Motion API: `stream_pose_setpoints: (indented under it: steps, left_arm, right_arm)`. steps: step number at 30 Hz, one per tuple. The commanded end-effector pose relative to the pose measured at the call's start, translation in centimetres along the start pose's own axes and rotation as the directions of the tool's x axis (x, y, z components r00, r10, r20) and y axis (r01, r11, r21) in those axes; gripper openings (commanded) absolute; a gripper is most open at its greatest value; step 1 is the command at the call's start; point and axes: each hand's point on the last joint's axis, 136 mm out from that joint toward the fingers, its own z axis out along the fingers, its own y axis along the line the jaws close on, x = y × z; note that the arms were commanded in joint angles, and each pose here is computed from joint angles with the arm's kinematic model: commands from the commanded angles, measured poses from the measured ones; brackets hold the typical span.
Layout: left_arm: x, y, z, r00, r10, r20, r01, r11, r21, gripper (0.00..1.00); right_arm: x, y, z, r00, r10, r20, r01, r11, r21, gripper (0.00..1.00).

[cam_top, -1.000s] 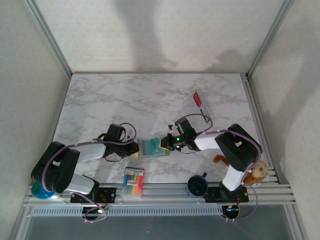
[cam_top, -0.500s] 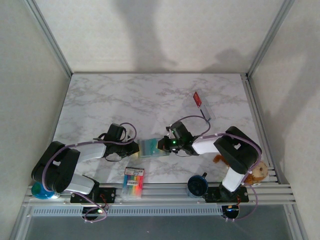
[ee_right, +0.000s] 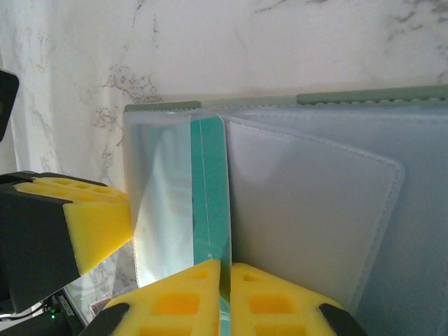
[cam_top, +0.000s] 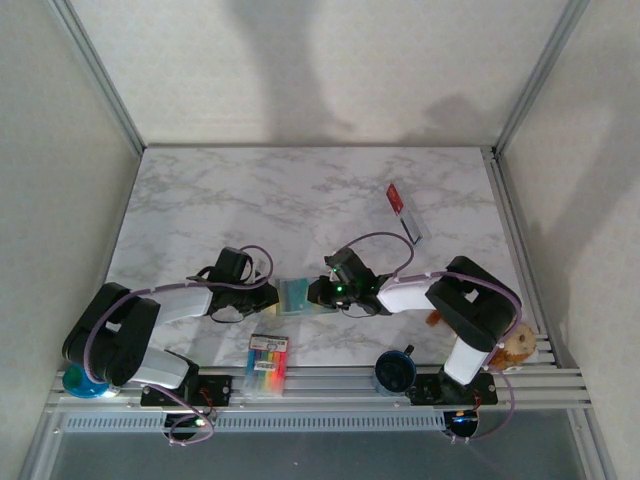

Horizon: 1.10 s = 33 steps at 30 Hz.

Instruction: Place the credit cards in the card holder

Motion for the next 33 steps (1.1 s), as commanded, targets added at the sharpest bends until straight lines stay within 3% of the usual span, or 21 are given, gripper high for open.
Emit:
stream_pose_setpoints:
  steps: [1, 6, 12, 20, 25, 29, 33]
  left_arm:
    - [0.4, 1.4, 0.6, 1.0, -0.017, 0.007, 0.018, 0.998, -0.063, 0.1]
    - [0.4, 1.5, 0.6, 1.0, -0.015, 0.011, 0.015, 0.997, -0.07, 0.09]
    - [0.3, 1.4, 0.5, 1.0, -0.01, 0.011, 0.011, 0.997, -0.077, 0.1]
    - [0.2, 1.6, 0.1, 0.999, -0.007, 0.034, 0.01, 0.996, -0.093, 0.13]
    - [0.5, 1.8, 0.4, 1.0, -0.013, 0.018, 0.015, 0.996, -0.089, 0.12]
    - [0.2, 1.6, 0.4, 0.999, -0.018, 0.03, 0.02, 0.997, -0.079, 0.11]
    - [0.3, 1.5, 0.4, 1.0, -0.012, 0.018, 0.013, 0.996, -0.084, 0.1]
  right_arm:
    - [1.1, -0.4, 0.8, 0.999, 0.018, -0.037, -0.016, 0.999, 0.042, 0.09]
    - [1.6, 0.2, 1.6, 0.998, 0.004, -0.063, -0.001, 0.999, 0.044, 0.1]
    - [2.1, 1.3, 2.0, 0.994, -0.053, -0.092, 0.059, 0.996, 0.061, 0.19]
    - [1.5, 0.1, -0.5, 0.978, -0.175, -0.109, 0.195, 0.957, 0.214, 0.24]
    - [2.1, -0.1, -0.8, 0.975, -0.175, -0.137, 0.201, 0.957, 0.21, 0.25]
    - [2.7, 0.1, 0.1, 0.973, -0.169, -0.159, 0.196, 0.965, 0.177, 0.22]
    - [2.8, 1.2, 1.1, 0.969, -0.185, -0.166, 0.209, 0.968, 0.142, 0.07]
